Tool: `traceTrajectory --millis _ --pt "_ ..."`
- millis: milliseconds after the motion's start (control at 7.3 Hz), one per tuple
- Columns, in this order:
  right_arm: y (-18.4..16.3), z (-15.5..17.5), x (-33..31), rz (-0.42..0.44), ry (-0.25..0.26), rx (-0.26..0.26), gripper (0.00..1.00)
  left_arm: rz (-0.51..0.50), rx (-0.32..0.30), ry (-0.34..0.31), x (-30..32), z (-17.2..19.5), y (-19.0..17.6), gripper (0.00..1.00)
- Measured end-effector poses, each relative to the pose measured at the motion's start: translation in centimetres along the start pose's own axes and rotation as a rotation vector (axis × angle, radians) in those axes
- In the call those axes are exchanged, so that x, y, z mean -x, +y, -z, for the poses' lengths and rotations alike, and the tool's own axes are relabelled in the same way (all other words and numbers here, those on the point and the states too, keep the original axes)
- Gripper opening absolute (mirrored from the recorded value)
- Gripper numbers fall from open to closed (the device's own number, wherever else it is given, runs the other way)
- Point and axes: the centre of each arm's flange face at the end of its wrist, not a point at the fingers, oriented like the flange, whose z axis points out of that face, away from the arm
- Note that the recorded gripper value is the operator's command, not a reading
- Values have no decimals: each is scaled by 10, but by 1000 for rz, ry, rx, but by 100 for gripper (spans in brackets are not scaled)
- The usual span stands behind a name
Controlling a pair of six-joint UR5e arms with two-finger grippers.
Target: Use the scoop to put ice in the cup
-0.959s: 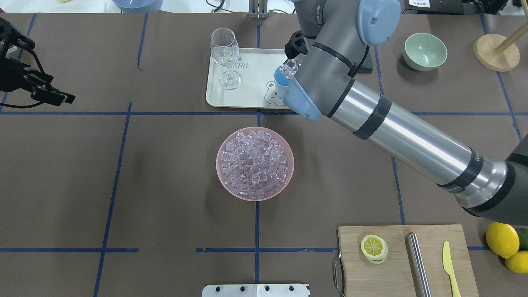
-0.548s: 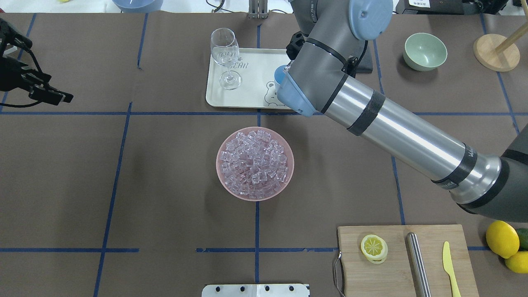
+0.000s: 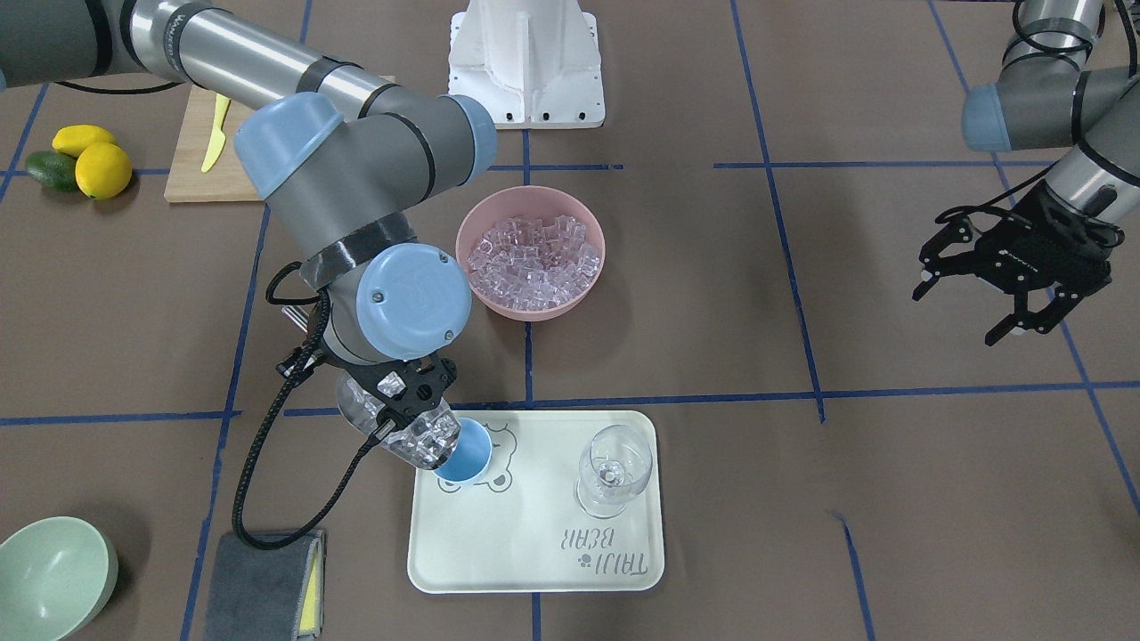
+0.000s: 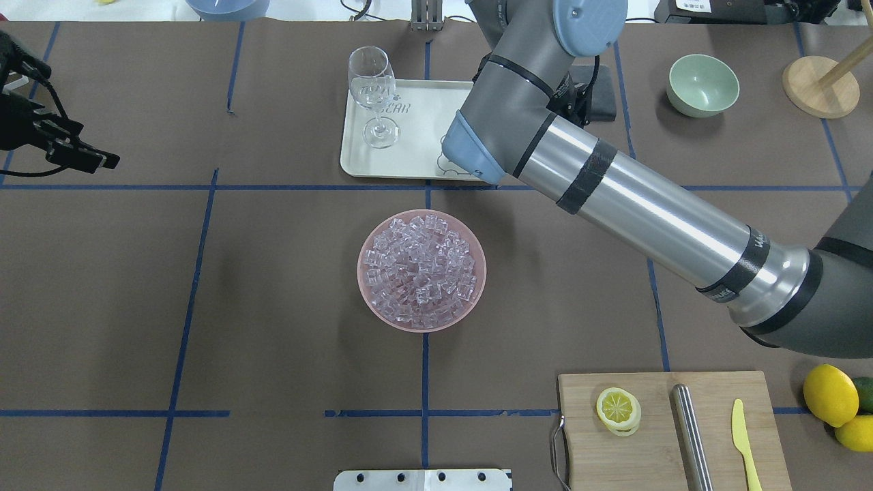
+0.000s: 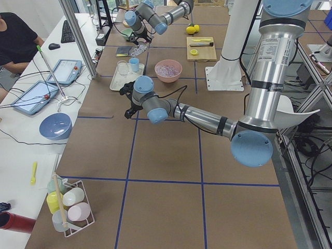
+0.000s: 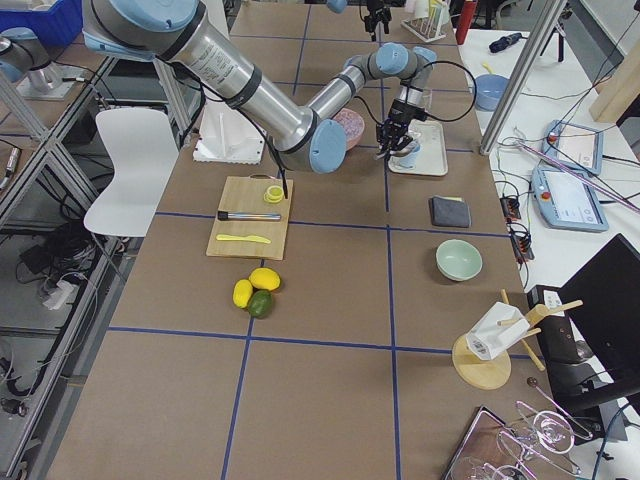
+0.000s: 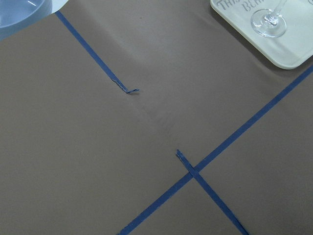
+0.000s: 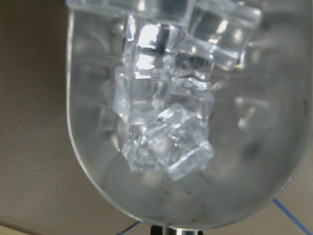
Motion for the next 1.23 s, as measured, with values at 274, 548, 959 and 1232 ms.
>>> traceTrajectory --millis 274,548,959,1232 --pt "-1 1 -1 22 16 13 0 0 0 0 0 0 0 100" --pt "-1 3 -1 37 27 16 0 0 -1 0 0 0 0 100" --pt "2 12 -1 59 58 39 0 2 1 -1 1 0 0 100" --pt "2 12 -1 80 77 52 0 3 2 -2 1 0 0 100"
